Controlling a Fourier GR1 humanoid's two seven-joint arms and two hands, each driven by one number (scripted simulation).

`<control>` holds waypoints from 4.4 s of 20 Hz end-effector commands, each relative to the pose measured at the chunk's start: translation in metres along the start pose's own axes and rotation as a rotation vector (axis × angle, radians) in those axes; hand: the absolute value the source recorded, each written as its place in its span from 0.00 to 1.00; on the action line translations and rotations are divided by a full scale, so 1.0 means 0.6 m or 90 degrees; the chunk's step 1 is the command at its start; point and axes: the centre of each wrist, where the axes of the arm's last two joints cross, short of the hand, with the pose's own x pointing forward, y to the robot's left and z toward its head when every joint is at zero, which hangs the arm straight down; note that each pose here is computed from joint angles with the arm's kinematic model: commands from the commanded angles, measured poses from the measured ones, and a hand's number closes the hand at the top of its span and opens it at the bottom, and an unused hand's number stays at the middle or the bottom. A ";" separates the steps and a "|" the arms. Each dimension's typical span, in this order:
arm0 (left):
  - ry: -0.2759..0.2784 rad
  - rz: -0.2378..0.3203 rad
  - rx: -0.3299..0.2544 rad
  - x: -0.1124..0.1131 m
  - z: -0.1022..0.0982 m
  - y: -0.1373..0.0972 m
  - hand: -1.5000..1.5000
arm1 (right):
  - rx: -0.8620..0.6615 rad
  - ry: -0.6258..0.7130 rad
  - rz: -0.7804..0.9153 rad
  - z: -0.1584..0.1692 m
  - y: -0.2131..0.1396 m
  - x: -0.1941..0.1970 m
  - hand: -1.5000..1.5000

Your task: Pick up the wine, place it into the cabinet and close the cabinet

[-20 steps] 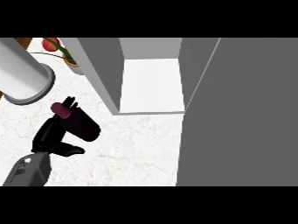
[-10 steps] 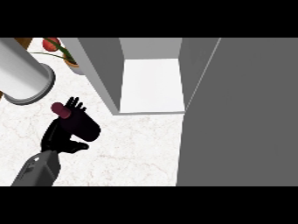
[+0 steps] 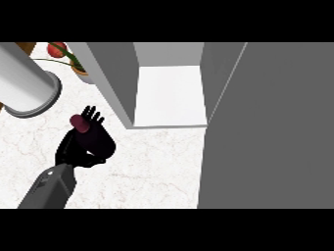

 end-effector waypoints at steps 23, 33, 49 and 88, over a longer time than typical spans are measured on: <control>-0.221 -0.046 0.136 -0.064 0.113 -0.024 1.00 | -0.002 -0.043 -0.015 0.051 -0.013 0.042 0.00; -0.218 -0.020 0.046 0.009 0.089 -0.146 1.00 | -0.004 -0.050 -0.022 0.042 -0.001 0.043 0.00; -0.189 -0.047 0.063 0.148 0.017 -0.368 1.00 | 0.003 -0.054 -0.017 0.049 -0.017 0.055 0.00; -0.110 -0.077 0.171 0.028 -0.131 -0.363 1.00 | 0.010 -0.046 -0.019 0.060 -0.021 0.049 0.00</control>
